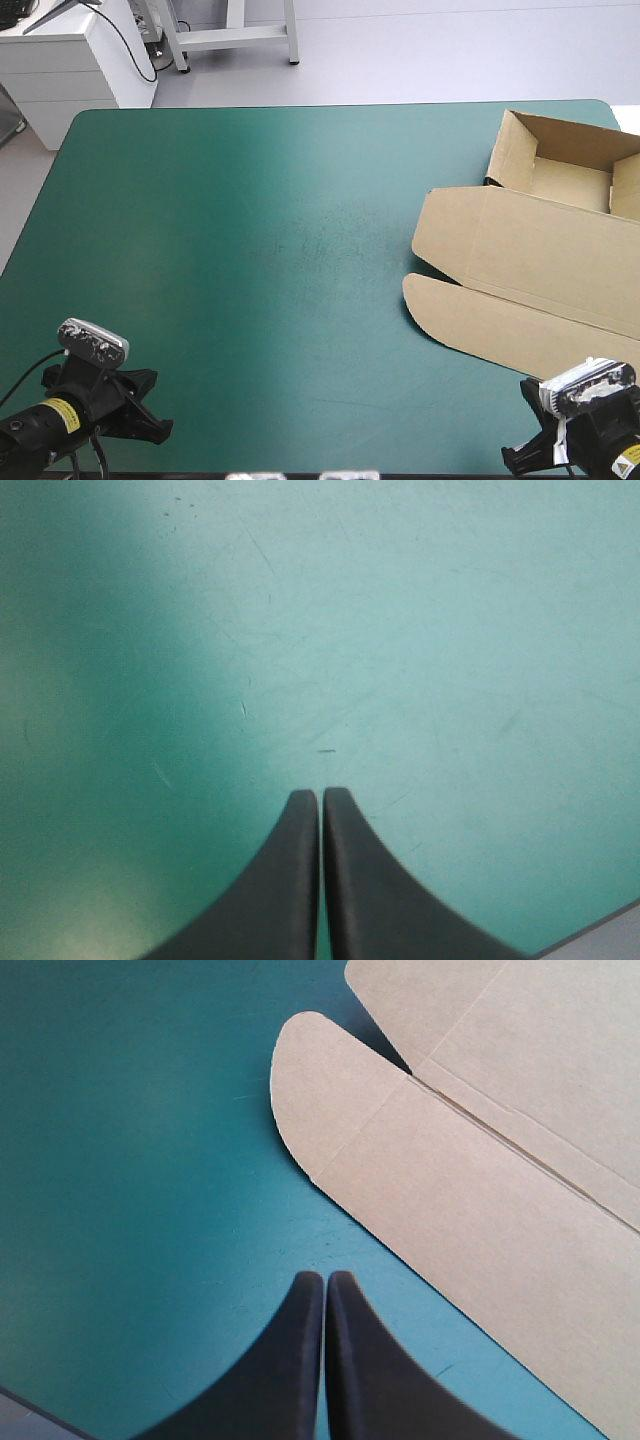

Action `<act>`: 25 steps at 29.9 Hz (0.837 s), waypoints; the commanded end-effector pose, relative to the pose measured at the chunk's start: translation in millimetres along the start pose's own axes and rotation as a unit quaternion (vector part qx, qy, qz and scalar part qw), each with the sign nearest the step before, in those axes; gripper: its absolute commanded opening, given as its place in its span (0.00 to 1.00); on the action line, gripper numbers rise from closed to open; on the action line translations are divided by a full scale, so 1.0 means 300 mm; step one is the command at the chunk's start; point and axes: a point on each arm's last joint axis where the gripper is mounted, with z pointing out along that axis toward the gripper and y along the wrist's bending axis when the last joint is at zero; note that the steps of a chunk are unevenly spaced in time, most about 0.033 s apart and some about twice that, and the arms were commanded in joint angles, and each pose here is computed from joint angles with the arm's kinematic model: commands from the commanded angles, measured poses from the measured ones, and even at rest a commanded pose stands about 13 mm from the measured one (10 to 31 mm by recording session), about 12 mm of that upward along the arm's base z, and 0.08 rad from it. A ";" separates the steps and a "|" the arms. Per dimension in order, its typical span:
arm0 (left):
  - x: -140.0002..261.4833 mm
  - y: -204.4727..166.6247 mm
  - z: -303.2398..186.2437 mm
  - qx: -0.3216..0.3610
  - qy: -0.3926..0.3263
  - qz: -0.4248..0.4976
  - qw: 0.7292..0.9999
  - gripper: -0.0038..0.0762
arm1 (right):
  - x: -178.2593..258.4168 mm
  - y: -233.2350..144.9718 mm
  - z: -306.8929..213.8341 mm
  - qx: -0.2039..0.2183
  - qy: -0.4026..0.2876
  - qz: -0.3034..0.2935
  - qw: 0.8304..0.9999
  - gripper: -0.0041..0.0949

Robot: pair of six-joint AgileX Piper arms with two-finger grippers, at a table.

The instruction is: Fold the box

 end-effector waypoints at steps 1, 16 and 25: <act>-0.009 -0.005 -0.009 0.009 -0.034 -0.004 0.999 0.04 | -0.015 -0.003 0.002 0.010 -0.052 -0.002 0.999 0.04; 0.045 -0.008 -0.032 0.013 -0.066 0.021 0.998 0.04 | 0.055 -0.012 0.074 0.011 -0.041 0.012 0.999 0.04; 0.042 -0.008 -0.033 0.012 -0.072 0.021 0.997 0.04 | 0.065 -0.013 0.085 0.009 -0.034 0.013 0.999 0.04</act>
